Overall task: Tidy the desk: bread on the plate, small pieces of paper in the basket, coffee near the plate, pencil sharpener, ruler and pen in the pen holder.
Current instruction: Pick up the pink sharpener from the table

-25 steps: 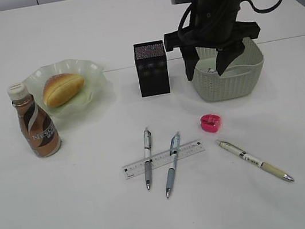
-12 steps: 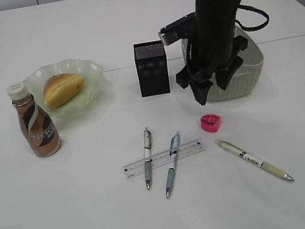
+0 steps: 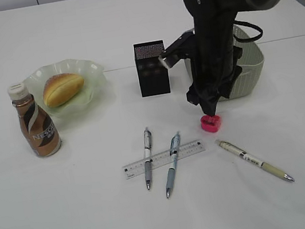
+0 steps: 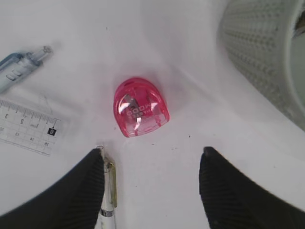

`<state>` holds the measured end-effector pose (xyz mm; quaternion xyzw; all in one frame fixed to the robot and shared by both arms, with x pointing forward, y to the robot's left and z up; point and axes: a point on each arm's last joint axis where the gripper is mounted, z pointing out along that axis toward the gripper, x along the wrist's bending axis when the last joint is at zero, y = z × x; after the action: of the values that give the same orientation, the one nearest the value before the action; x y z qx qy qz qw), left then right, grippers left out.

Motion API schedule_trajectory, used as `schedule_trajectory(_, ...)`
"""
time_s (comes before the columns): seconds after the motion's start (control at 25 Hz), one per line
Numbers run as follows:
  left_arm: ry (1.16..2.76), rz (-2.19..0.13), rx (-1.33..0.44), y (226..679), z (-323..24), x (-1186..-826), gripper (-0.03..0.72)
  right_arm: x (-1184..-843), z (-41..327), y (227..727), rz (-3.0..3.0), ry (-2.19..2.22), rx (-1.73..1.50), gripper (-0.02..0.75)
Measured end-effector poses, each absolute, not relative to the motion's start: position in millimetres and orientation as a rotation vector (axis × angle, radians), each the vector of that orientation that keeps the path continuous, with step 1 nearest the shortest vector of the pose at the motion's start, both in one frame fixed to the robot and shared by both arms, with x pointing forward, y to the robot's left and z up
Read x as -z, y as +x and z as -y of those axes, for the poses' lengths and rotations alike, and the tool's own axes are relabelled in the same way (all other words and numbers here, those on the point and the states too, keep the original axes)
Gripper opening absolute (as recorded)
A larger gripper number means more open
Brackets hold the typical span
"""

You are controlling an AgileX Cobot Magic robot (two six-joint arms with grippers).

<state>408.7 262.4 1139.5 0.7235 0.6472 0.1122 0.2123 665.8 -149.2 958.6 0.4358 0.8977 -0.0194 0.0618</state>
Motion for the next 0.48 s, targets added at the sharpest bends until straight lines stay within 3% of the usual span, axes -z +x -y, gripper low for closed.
schedule_trajectory(0.48, 2.009, -1.797, -0.312, 409, -262, -1140, 0.386, -940, 145, 666, -2.818, 1.239, 0.06, 0.489)
